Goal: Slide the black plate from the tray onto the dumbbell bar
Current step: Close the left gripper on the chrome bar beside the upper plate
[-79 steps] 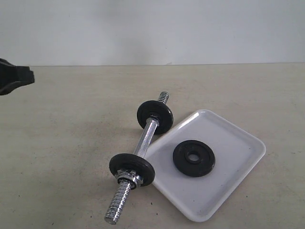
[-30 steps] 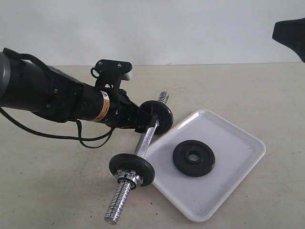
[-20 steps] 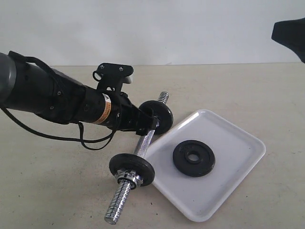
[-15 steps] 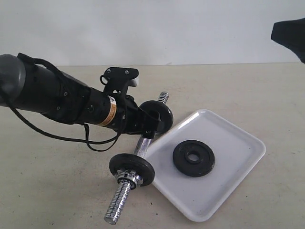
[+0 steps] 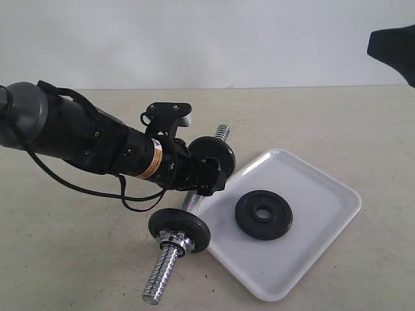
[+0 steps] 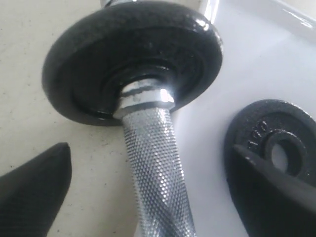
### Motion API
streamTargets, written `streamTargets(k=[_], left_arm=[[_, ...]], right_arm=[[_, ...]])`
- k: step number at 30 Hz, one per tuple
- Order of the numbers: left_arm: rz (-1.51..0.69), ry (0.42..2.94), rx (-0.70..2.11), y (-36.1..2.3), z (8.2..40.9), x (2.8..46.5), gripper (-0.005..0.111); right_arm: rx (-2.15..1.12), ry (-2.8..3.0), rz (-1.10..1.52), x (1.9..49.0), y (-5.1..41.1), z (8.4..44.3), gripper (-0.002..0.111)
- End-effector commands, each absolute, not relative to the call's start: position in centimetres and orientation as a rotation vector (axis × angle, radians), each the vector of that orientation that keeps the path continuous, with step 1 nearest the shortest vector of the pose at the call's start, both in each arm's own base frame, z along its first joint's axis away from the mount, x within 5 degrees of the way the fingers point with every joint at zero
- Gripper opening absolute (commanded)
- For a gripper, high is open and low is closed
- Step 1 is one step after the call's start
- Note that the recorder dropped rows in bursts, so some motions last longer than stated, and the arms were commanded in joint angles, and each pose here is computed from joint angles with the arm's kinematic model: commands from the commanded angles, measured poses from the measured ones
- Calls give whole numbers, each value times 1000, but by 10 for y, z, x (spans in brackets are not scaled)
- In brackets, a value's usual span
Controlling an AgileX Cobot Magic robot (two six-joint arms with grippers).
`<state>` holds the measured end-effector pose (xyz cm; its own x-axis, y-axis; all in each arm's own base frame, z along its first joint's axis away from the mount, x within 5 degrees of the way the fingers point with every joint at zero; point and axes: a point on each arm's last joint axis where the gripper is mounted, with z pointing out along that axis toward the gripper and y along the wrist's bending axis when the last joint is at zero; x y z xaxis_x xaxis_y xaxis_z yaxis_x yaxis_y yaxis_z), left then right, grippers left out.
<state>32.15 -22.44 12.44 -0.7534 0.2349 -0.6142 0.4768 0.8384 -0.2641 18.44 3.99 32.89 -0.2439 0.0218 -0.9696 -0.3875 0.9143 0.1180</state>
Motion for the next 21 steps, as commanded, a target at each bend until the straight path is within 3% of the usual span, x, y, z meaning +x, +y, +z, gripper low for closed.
streamTargets(k=[1, 8, 14, 21], left_arm=[[-601, 2435, 511, -231, 125, 322, 79], [-629, 2414, 519, -236, 130, 326, 79], [-648, 2490, 509, -238, 103, 324, 79], [-651, 2478, 505, -240, 105, 328, 79]], right_arm=[[-272, 1784, 400, 184, 40, 329, 69], [-277, 1784, 406, 184, 41, 329, 69], [-279, 1785, 407, 184, 41, 329, 69], [-279, 1785, 407, 184, 41, 329, 69]])
